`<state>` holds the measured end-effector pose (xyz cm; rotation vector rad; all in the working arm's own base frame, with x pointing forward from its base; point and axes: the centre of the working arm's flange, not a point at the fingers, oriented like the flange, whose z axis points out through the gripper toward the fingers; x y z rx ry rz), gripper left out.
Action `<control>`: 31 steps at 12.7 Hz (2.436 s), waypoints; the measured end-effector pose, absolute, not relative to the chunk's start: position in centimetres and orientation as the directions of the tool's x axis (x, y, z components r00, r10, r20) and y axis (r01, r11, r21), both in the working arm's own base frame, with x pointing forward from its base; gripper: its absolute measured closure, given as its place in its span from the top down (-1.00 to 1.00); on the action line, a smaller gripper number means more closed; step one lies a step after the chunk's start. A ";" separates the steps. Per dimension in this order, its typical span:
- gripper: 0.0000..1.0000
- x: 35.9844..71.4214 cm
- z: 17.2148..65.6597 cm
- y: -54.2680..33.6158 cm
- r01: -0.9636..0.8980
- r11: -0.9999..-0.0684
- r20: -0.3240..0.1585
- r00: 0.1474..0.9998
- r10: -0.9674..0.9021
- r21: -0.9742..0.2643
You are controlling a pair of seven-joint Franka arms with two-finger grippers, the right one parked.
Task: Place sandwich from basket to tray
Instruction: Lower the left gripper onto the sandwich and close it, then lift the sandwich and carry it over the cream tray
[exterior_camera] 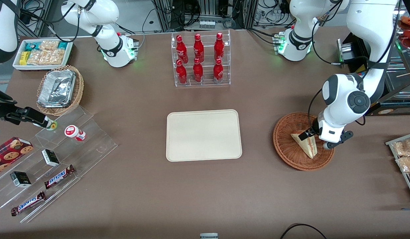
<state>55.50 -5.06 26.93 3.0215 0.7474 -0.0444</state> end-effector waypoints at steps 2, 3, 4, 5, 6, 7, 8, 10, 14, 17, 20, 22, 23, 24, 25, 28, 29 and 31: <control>0.61 55.5 26.7 -5.1 0.484 -0.875 -0.035 0.875 0.484 0.022; 0.36 55.5 26.7 -5.1 0.495 -0.868 -0.034 0.869 0.494 0.022; 0.12 55.6 26.7 -5.1 0.501 -0.865 -0.034 0.865 0.500 0.023; -0.07 55.6 26.8 -5.1 0.503 -0.864 -0.033 0.864 0.502 0.023; -0.25 55.7 26.9 -5.2 0.503 -0.864 -0.031 0.864 0.503 0.025; -0.37 55.9 27.1 -5.3 0.504 -0.863 -0.027 0.864 0.503 0.028; -0.44 56.2 27.5 -5.3 0.504 -0.863 -0.020 0.864 0.503 0.033; -0.55 57.0 28.7 -5.4 0.503 -0.864 -0.032 0.864 0.503 0.024; -0.72 59.0 33.2 -7.2 0.471 -0.882 -0.086 0.879 0.470 -0.009; -0.72 59.0 35.0 -11.2 0.397 -0.918 -0.100 0.913 0.396 -0.008; -0.72 57.5 35.0 -17.1 0.286 -0.958 -0.108 0.952 0.285 -0.009; -0.72 56.1 35.0 -22.1 0.203 -0.979 -0.107 0.973 0.202 -0.006; -0.72 55.5 34.9 -24.7 0.160 -0.987 -0.107 0.981 0.160 -0.001; -0.72 55.1 34.8 -27.1 0.123 -0.992 -0.105 0.987 0.121 0.005; -0.72 54.8 34.6 -29.3 0.094 -0.996 -0.104 0.990 0.092 0.012; -0.72 54.1 33.9 -35.2 0.048 -0.998 -0.101 0.994 0.045 0.030; -0.72 53.8 33.4 -37.2 0.032 -0.999 -0.098 0.995 0.029 0.030; -0.72 53.2 32.2 -41.1 0.029 -0.999 -0.089 0.996 0.027 0.021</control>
